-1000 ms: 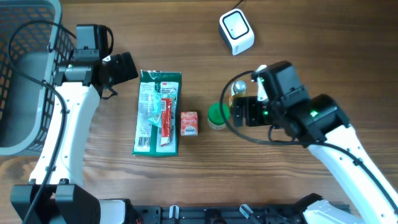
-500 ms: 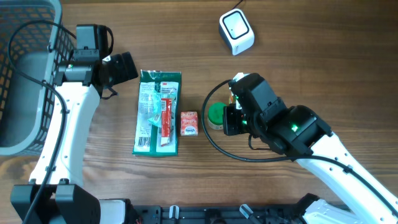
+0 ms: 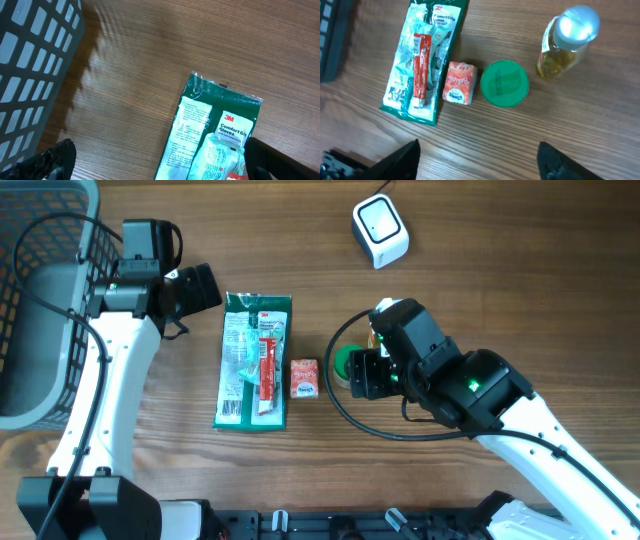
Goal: Scan the item barcode
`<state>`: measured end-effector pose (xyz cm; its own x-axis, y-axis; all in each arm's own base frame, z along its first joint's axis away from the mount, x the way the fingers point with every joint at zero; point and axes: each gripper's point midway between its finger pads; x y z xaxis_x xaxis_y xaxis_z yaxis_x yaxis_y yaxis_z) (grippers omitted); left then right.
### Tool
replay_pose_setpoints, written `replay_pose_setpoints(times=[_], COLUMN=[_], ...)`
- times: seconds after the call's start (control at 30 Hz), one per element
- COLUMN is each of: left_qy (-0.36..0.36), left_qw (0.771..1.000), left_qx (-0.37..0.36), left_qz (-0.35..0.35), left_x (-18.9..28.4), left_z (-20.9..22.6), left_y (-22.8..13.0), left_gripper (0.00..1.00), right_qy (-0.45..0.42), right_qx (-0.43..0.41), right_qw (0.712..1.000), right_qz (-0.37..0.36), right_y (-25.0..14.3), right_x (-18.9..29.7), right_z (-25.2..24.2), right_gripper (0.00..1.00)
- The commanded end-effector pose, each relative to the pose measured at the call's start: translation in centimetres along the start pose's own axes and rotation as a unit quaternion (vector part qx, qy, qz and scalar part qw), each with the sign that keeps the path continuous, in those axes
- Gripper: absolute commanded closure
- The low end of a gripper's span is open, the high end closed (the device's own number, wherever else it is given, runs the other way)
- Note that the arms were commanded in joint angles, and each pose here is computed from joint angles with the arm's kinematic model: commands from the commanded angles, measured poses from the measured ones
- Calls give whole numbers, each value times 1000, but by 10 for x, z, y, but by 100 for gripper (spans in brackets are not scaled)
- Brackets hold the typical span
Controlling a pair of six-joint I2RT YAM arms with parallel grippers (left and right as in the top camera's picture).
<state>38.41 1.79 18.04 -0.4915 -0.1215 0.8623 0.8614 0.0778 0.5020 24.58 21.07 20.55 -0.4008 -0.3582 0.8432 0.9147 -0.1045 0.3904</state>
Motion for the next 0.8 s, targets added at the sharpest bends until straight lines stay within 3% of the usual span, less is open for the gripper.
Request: replay_pose_setpoints(times=[0.0,0.27,0.53,0.77], left_qy=[4,4,4,4], left_qw=[1000,1000,1000,1000], left_qx=[7,7,7,7], left_qz=[-1,-1,-1,-1], left_x=[0,0,0,0], left_z=[3,3,3,3], left_y=[1,1,1,1], left_gripper=[0,0,0,0], right_qy=[-8,-51,-125,-167], right_qx=[8,-33,-32,-33], right_qw=[1000,997,991,983], right_qz=[-21,-45,41,71], right_y=[17,77,73,81], right_x=[10,71,1,-67], right_z=[-3,-29,-51,-65], right_gripper=[27,23,13,12])
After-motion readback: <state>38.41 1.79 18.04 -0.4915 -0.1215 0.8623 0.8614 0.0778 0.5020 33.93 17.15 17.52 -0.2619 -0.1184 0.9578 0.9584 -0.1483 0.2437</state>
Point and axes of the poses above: each gripper's point midway between its finger pads, its own x axis back along the fingers, its own z axis along the line the jaws close on, y = z × x, and after that the axes turned 13 degrees about -x, right-handed
